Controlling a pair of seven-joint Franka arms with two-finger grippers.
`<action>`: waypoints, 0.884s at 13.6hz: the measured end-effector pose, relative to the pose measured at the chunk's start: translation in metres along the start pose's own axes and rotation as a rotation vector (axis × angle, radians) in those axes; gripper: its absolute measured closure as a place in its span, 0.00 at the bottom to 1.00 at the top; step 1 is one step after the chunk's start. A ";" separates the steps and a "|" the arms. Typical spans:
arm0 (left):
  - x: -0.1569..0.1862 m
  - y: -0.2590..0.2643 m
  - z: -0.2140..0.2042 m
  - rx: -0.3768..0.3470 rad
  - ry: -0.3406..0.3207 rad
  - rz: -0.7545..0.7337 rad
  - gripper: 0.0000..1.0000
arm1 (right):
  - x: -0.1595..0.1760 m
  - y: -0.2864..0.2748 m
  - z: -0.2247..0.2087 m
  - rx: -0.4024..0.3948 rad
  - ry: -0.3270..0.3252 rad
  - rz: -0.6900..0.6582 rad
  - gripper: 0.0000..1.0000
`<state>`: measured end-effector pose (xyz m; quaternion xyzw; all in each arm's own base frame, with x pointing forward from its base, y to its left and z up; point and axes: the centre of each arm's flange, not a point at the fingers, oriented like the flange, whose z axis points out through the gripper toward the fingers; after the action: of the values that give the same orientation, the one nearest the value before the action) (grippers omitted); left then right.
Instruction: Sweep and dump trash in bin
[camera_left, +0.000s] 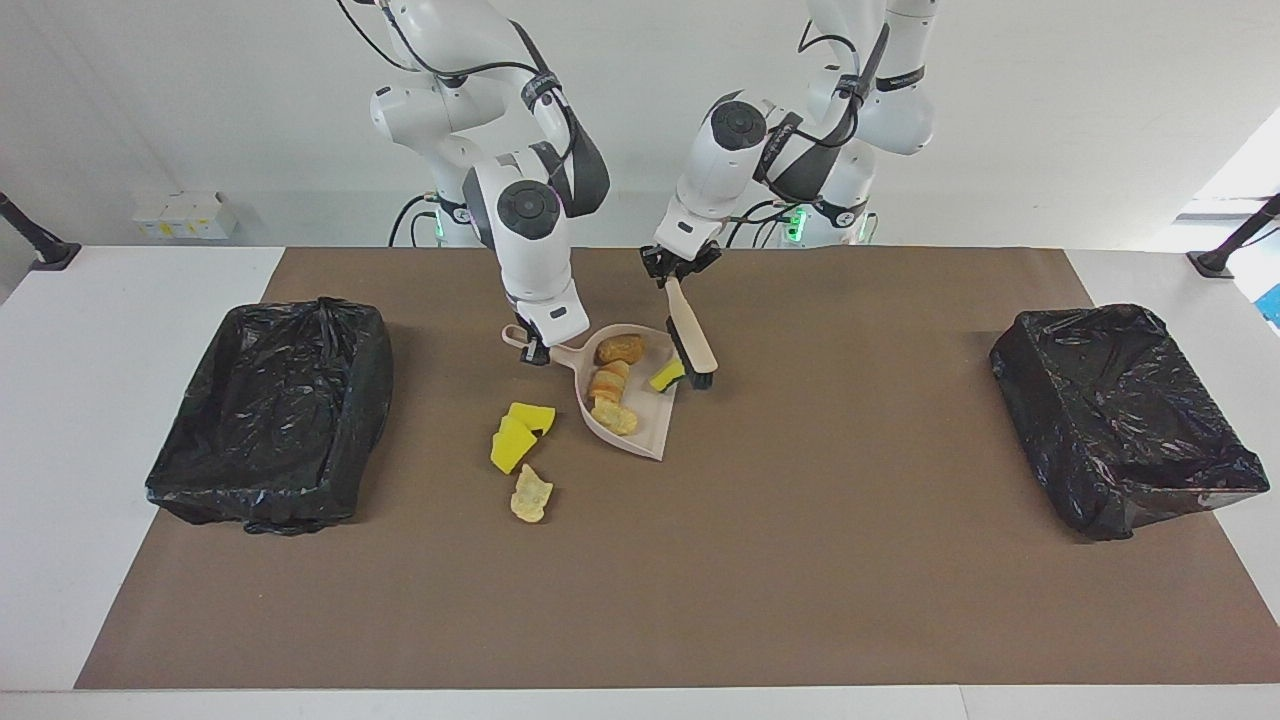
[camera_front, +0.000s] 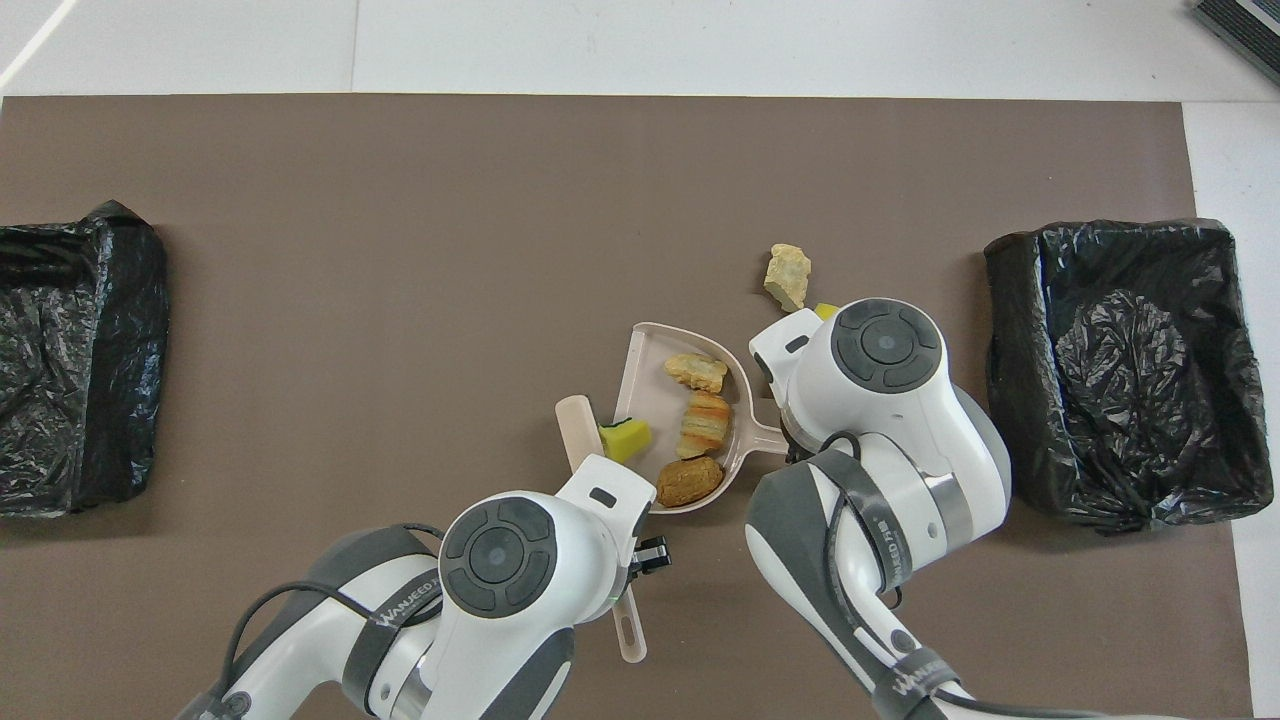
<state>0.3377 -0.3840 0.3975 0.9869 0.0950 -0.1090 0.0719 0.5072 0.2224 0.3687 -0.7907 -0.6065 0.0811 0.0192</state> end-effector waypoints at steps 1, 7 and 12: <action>-0.010 -0.003 0.001 0.041 -0.036 -0.003 0.74 | 0.000 0.000 0.000 0.000 0.000 0.000 0.68; -0.052 -0.016 -0.003 0.162 -0.131 0.019 0.74 | 0.000 0.000 0.000 0.000 0.000 0.001 0.68; -0.028 0.002 0.006 0.024 -0.012 0.004 0.74 | -0.001 0.000 0.000 0.001 0.000 0.001 0.68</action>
<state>0.3100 -0.3914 0.3985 0.9872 0.0911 -0.1160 0.0607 0.5068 0.2218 0.3683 -0.7911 -0.6060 0.0814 0.0193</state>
